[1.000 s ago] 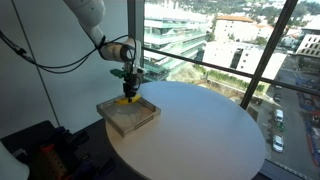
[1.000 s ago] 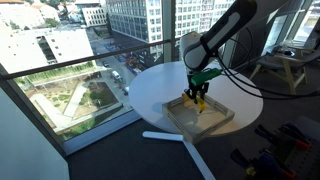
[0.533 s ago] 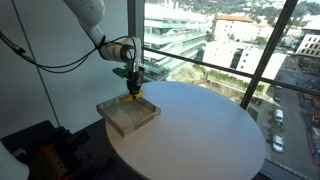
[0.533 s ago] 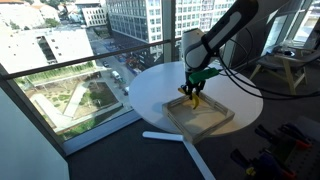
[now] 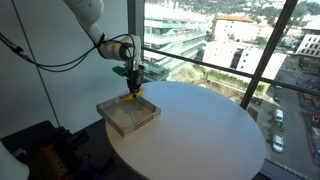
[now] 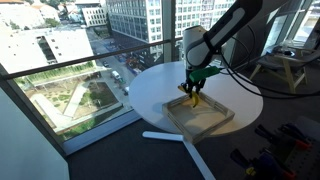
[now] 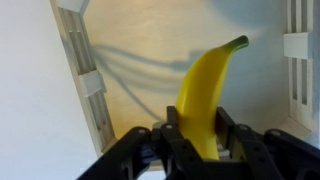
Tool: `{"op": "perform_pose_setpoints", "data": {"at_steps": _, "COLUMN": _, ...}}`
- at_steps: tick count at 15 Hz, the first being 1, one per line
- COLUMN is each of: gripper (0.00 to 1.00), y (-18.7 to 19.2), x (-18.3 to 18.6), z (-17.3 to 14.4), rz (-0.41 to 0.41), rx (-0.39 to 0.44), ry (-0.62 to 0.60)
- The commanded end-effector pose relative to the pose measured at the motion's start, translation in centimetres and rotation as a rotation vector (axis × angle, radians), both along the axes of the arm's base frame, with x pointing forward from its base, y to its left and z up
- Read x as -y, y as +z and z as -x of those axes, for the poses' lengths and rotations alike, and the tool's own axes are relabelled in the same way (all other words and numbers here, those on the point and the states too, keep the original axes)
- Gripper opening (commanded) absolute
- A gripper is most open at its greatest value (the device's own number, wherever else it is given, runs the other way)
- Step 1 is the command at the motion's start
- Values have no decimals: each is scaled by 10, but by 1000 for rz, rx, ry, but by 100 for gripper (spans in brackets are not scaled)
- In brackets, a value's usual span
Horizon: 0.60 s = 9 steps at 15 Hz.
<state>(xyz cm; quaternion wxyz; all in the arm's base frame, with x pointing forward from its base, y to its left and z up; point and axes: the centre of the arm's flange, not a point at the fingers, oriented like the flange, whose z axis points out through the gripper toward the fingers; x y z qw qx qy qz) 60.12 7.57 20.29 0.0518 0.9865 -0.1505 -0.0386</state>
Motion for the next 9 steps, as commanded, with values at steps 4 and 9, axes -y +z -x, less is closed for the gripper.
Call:
{"op": "perform_pose_setpoints", "data": {"at_steps": 4, "gripper": 16, "y": 6, "x": 20, "z": 17, "rz": 25, "rx": 5, "ry": -48}}
{"op": "perform_pose_setpoints", "data": {"at_steps": 9, "gripper": 16, "y": 5, "x": 36, "z": 26, "rz": 32, "rx": -5, "ry": -75}}
